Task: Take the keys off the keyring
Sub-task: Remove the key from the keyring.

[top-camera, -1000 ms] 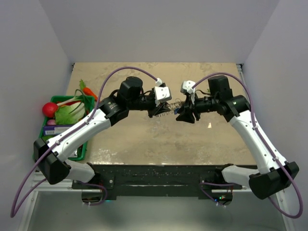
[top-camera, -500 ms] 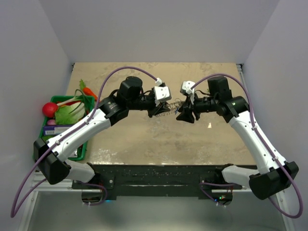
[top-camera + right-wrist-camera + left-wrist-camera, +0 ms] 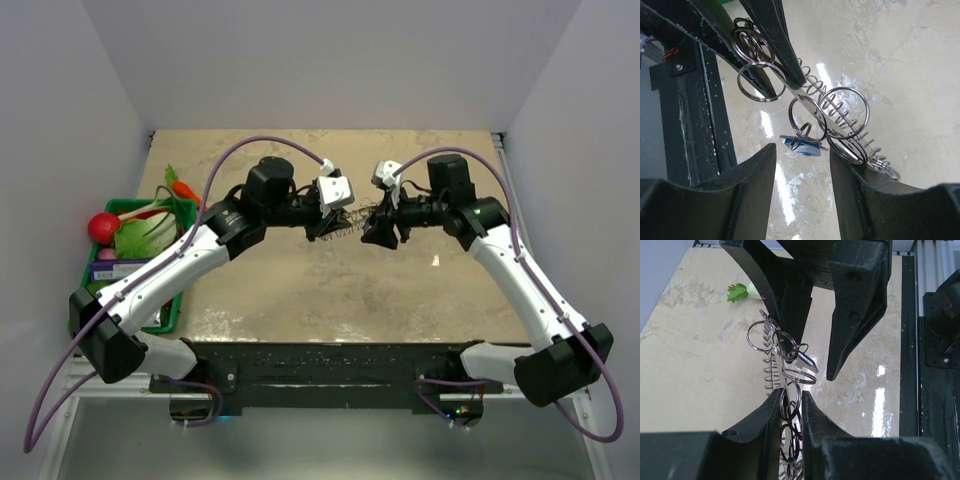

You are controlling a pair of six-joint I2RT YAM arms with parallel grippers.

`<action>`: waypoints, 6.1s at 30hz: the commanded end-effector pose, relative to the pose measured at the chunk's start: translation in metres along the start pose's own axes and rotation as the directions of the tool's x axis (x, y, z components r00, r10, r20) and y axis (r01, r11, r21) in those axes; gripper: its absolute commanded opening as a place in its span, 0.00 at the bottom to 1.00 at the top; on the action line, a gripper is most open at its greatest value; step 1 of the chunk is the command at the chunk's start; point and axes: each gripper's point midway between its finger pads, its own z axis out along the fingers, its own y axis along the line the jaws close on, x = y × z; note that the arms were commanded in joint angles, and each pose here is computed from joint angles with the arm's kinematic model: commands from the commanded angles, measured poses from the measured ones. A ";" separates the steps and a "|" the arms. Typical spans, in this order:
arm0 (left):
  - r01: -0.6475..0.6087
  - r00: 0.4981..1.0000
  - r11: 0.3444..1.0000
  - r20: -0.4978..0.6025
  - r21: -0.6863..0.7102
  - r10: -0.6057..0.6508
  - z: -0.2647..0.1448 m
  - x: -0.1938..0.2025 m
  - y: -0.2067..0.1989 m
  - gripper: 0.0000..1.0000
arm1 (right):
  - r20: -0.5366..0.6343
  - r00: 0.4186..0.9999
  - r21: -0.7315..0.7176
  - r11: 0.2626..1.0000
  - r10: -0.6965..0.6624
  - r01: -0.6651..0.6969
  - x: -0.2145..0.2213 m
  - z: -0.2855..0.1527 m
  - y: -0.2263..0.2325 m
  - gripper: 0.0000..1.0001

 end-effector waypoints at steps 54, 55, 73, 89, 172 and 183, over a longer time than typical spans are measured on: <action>0.013 0.997 0.994 0.073 0.111 -0.021 0.009 -0.014 -0.019 0.00 | -0.586 0.748 0.376 0.713 -0.312 0.592 -0.066 -0.095 -0.065 0.00; 0.014 0.997 0.994 0.072 0.111 -0.022 0.009 -0.014 -0.019 0.00 | -0.599 0.732 0.368 0.699 -0.325 0.613 -0.066 -0.093 -0.064 0.00; 0.052 0.997 0.998 0.058 0.037 -0.054 0.011 -0.013 -0.006 0.00 | -0.737 0.516 0.034 0.738 -0.437 0.674 0.011 -0.077 -0.021 0.00; 0.114 0.993 0.988 0.036 -0.107 -0.111 0.013 -0.013 0.020 0.00 | -0.910 0.235 -0.013 0.590 -0.342 0.808 0.069 -0.067 -0.050 0.00; -0.093 0.991 0.993 0.105 0.069 0.086 -0.046 -0.035 0.001 0.83 | -0.272 0.621 0.168 0.599 -0.735 0.783 -0.051 -0.055 0.059 0.00; -0.103 0.988 0.974 0.132 0.203 0.077 -0.023 -0.056 -0.030 0.59 | -0.303 0.700 0.286 0.639 -0.647 0.714 -0.057 -0.036 0.033 0.00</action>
